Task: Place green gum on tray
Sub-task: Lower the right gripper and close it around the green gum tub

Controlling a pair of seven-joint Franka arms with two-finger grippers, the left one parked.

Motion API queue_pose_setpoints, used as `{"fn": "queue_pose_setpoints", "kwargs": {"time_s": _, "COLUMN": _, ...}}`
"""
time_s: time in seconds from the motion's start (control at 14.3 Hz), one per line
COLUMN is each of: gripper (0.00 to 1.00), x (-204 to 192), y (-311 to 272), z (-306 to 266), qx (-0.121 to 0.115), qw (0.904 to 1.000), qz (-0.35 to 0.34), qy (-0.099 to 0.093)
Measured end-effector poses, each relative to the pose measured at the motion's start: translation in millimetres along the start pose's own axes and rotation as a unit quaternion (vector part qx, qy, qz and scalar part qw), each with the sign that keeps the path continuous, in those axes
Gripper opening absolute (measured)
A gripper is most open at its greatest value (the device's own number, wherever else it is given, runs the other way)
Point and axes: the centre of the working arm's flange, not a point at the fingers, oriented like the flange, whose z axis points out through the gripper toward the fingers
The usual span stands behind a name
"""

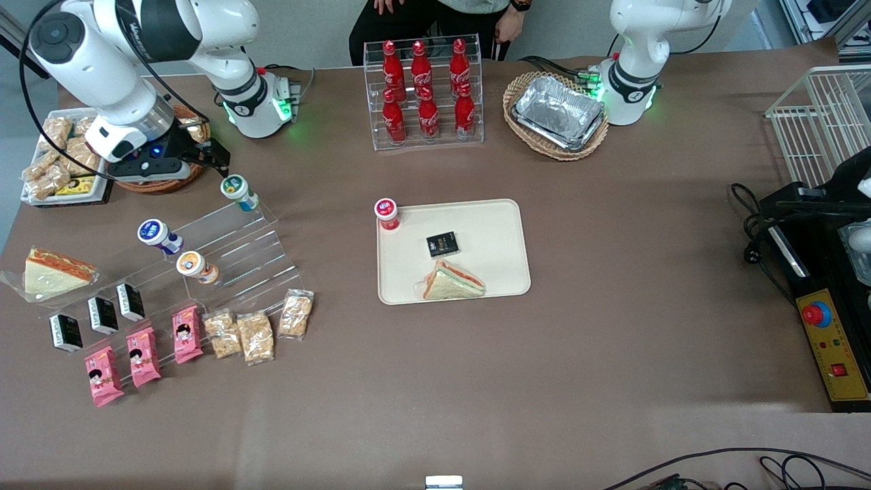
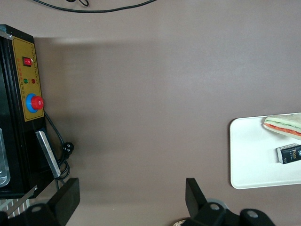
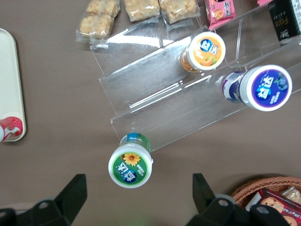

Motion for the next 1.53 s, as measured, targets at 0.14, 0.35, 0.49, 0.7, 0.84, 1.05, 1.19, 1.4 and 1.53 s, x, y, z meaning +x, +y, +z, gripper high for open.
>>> {"fn": "queue_pose_setpoints", "kwargs": {"time_s": 0.14, "gripper": 1.00, "x": -3.6, "y": 0.5, "z": 13.3, "qx": 0.000, "qw": 1.0000, "qz": 0.009, "qy": 0.000}}
{"fn": "queue_pose_setpoints", "kwargs": {"time_s": 0.35, "gripper": 1.00, "x": -7.5, "y": -0.8, "z": 30.3, "qx": 0.000, "qw": 0.9997, "qz": 0.023, "qy": 0.001}}
{"fn": "queue_pose_setpoints", "kwargs": {"time_s": 0.49, "gripper": 1.00, "x": -10.5, "y": -7.7, "z": 40.0, "qx": 0.000, "qw": 0.9995, "qz": 0.031, "qy": 0.002}}
{"fn": "queue_pose_setpoints", "kwargs": {"time_s": 0.7, "gripper": 1.00, "x": -13.0, "y": -14.7, "z": 48.7, "qx": -0.001, "qw": 0.9992, "qz": 0.039, "qy": 0.001}}
{"fn": "queue_pose_setpoints", "kwargs": {"time_s": 0.84, "gripper": 1.00, "x": -12.3, "y": -14.8, "z": 58.0, "qx": -0.001, "qw": 0.9992, "qz": 0.040, "qy": 0.002}}
{"fn": "queue_pose_setpoints", "kwargs": {"time_s": 1.05, "gripper": 0.99, "x": -12.9, "y": -14.5, "z": 77.5, "qx": -0.002, "qw": 0.9991, "qz": 0.042, "qy": -0.005}}
{"fn": "queue_pose_setpoints", "kwargs": {"time_s": 1.19, "gripper": 0.97, "x": -11.1, "y": -14.7, "z": 86.6, "qx": -0.003, "qw": 0.9990, "qz": 0.043, "qy": -0.009}}
{"fn": "queue_pose_setpoints", "kwargs": {"time_s": 1.4, "gripper": 0.95, "x": -8.9, "y": -15.7, "z": 94.9, "qx": -0.004, "qw": 0.9985, "qz": 0.053, "qy": -0.015}}
{"fn": "queue_pose_setpoints", "kwargs": {"time_s": 1.53, "gripper": 0.83, "x": -9.4, "y": -20.4, "z": 95.8, "qx": -0.005, "qw": 0.9985, "qz": 0.053, "qy": -0.016}}
